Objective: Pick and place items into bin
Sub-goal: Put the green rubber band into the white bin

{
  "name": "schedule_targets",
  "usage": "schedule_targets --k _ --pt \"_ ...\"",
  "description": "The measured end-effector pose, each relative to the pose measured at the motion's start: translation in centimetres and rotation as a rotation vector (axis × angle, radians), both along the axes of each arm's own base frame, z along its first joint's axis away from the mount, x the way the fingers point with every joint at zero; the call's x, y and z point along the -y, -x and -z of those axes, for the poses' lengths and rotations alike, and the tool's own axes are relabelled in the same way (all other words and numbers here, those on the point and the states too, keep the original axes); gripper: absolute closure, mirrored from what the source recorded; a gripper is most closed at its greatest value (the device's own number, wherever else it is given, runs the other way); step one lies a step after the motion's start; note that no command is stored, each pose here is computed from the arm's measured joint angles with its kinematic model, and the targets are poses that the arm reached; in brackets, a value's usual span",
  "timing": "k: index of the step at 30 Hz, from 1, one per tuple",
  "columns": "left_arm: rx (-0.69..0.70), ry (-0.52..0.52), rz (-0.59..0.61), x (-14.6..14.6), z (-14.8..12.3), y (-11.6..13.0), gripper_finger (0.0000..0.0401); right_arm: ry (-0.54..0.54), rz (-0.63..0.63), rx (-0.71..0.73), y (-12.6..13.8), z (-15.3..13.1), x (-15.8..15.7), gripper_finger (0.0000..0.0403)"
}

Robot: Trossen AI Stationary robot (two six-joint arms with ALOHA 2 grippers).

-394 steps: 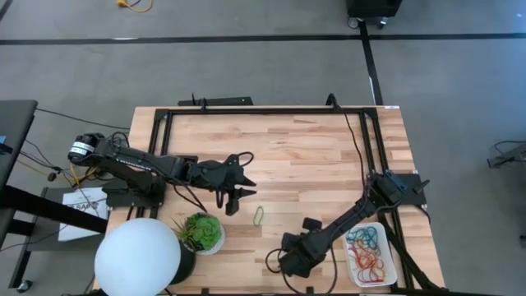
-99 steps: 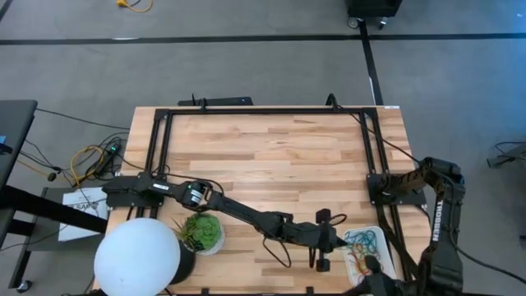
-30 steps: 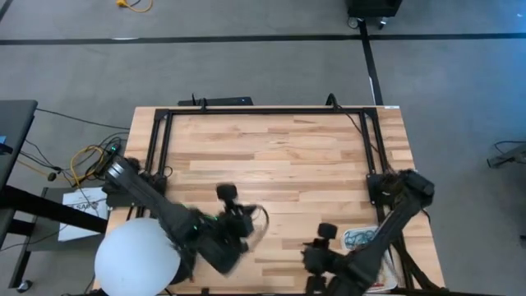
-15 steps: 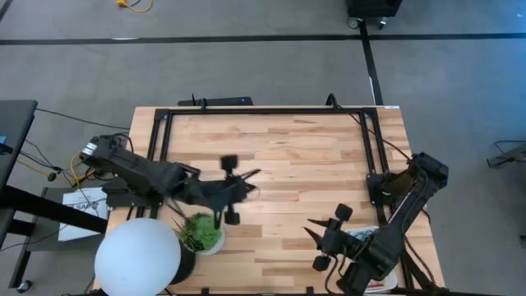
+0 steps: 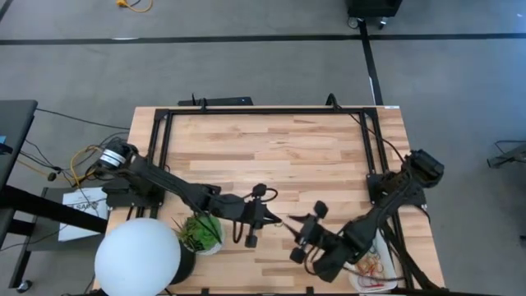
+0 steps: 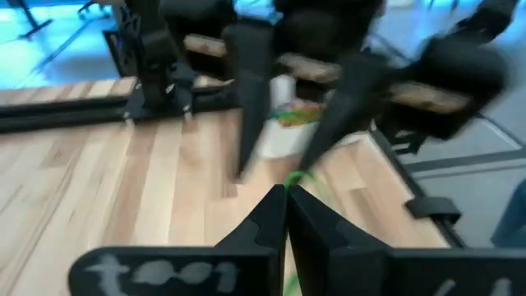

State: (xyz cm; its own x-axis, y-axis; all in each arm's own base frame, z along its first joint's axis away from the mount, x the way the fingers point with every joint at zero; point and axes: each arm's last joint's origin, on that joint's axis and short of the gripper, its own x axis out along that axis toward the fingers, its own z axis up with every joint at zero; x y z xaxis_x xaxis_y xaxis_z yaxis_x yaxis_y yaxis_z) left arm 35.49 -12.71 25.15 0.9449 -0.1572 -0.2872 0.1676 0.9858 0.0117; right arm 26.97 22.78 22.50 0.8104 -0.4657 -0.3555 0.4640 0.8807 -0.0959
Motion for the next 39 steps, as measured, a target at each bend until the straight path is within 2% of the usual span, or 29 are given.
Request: schedule_targets --k 6,10,15,20,25,30,34,39 --pt "0.026 0.021 0.03 0.9 0.7 -0.5 0.0401 -0.037 -0.257 -0.024 -2.3 -1.1 -0.6 0.0273" --pt "0.029 0.007 0.016 1.3 0.7 -0.3 0.0401 -0.029 -0.249 -0.036 -2.6 -1.1 -0.2 0.0251" --pt "0.039 -0.016 -0.004 1.8 0.5 0.0 0.0401 -0.069 -0.252 -0.009 -2.8 -1.3 -0.2 0.0226" --pt "0.041 -0.004 -0.014 1.9 0.6 -0.1 0.0401 -0.079 -0.243 0.007 -3.0 -1.4 -0.1 0.0217" --pt "0.01 -0.005 -0.024 1.8 1.2 -0.1 0.0401 -0.096 -0.22 0.039 -3.7 -2.1 0.6 0.0243" --pt "-0.01 0.015 -0.017 1.8 1.3 0.0 0.0398 -0.088 -0.216 0.03 -3.8 -1.9 0.8 0.0313" --pt "-0.019 0.01 -0.019 1.7 1.4 0.0 0.0398 -0.082 -0.225 0.002 -3.7 -1.7 0.9 0.0314" --pt "-0.023 0.016 -0.014 1.8 1.4 0.0 0.04 -0.137 -0.264 -0.01 -3.4 -1.6 0.4 0.0321"
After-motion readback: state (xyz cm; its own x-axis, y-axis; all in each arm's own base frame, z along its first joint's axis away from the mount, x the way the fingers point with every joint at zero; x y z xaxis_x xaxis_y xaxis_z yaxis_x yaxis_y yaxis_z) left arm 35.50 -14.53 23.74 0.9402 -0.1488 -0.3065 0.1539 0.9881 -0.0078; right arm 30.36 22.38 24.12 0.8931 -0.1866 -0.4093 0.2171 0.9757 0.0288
